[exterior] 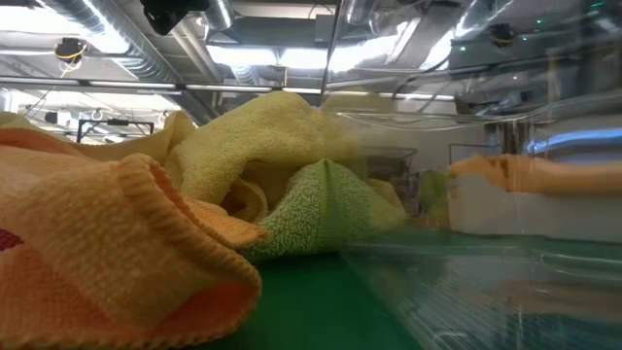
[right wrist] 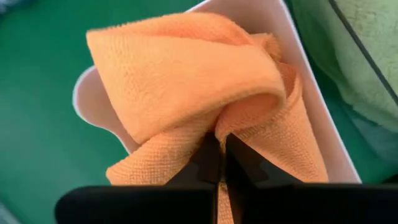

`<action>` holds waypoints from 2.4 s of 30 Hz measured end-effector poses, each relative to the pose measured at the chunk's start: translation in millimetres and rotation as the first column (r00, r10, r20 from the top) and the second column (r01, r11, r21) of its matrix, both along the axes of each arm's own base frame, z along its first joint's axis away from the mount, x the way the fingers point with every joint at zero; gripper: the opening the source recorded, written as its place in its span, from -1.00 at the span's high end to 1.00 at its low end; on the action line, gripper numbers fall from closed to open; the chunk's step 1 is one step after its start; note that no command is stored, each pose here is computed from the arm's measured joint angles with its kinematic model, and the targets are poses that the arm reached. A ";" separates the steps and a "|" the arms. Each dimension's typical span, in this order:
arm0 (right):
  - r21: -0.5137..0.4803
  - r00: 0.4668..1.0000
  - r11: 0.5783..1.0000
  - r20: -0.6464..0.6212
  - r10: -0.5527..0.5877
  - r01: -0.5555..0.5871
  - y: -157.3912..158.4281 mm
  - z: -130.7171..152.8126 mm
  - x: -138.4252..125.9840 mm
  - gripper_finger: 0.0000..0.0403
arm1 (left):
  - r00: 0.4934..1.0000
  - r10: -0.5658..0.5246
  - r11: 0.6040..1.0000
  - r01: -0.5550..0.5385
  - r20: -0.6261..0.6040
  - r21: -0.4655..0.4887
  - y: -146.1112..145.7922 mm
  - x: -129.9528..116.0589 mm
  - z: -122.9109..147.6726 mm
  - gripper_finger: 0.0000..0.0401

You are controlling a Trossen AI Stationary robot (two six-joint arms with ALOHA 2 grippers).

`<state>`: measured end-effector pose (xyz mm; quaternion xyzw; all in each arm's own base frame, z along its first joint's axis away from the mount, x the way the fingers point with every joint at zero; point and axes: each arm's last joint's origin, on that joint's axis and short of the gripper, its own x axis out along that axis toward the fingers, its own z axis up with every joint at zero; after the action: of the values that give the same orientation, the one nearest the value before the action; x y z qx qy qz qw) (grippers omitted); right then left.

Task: Sort microfiber towel by color & place in baskets
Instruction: Put the orange microfiber towel into the white bin, then put the yellow microfiber towel into the bottom left transparent bin

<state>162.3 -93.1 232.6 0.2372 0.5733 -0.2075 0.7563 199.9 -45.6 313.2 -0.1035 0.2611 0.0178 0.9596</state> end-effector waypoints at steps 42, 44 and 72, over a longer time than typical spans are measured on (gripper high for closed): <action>0.035 0.933 0.988 -0.327 0.152 -0.149 12.6 -37.6 28.5 0.26 | 1.000 -0.004 1.000 0.004 -0.009 0.005 -1.4 5.4 -3.0 0.42; 0.052 0.924 0.988 -0.351 0.155 -0.146 13.2 -31.4 27.2 0.19 | 1.000 -0.018 1.000 0.018 -0.025 0.000 -2.5 7.5 -5.4 0.42; -0.134 0.996 0.988 -0.046 0.077 -0.083 20.4 100.0 13.2 0.14 | 0.989 -0.108 0.992 0.100 -0.100 -0.078 -21.6 60.9 -46.1 0.25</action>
<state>175.5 -72.6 332.6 0.1577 0.5823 -0.2203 0.7665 260.8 -67.2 267.1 -0.1234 0.3164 -0.0363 0.9399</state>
